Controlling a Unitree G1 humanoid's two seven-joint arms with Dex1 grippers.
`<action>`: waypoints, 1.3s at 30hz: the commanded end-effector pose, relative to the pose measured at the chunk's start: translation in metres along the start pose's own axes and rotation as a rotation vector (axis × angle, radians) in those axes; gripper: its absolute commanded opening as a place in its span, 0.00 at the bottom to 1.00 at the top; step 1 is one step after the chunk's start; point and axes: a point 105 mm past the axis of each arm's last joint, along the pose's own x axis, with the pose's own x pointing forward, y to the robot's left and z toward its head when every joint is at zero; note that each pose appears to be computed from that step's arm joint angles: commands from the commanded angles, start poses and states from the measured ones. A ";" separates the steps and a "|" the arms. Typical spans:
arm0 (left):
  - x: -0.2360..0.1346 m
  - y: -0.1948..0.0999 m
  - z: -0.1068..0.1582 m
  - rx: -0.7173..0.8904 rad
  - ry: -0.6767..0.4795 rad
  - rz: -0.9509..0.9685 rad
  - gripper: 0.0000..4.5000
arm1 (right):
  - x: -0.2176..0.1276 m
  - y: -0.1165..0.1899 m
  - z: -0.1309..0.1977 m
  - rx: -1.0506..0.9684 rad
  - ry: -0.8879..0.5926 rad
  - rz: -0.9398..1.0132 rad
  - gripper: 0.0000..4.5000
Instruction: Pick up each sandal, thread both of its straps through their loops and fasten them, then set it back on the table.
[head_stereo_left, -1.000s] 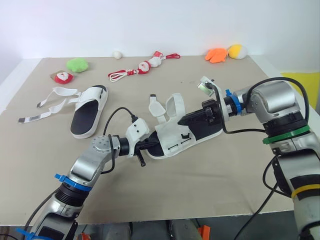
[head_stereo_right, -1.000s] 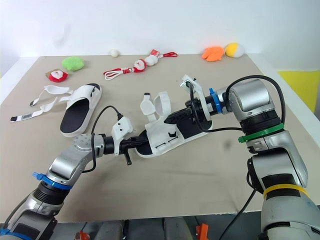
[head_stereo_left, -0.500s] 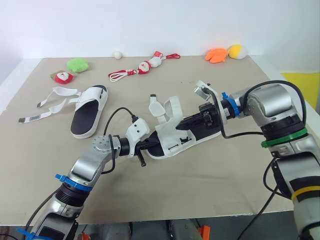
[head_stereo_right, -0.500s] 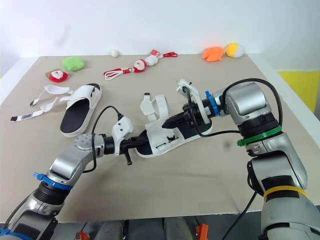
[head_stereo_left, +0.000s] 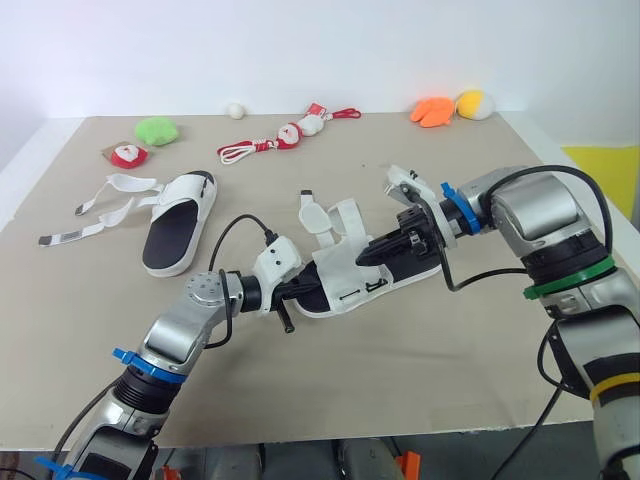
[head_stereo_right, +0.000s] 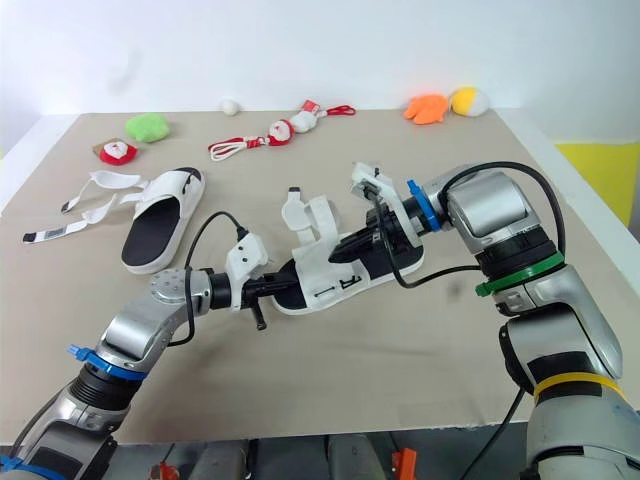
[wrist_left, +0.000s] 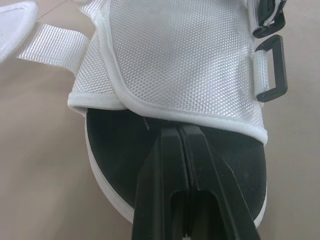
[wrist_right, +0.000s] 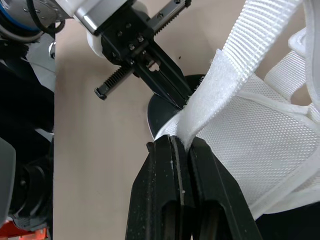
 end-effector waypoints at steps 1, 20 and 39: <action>0.003 -0.007 -0.009 -0.019 0.029 -0.018 0.00 | -0.007 -0.005 0.001 0.000 0.024 -0.030 0.01; 0.004 -0.006 -0.008 -0.015 0.024 -0.014 0.00 | -0.002 0.008 -0.014 -0.087 0.099 0.037 0.01; 0.007 -0.009 -0.008 -0.015 0.021 -0.033 0.00 | -0.029 0.027 -0.011 -0.082 -0.034 0.062 0.60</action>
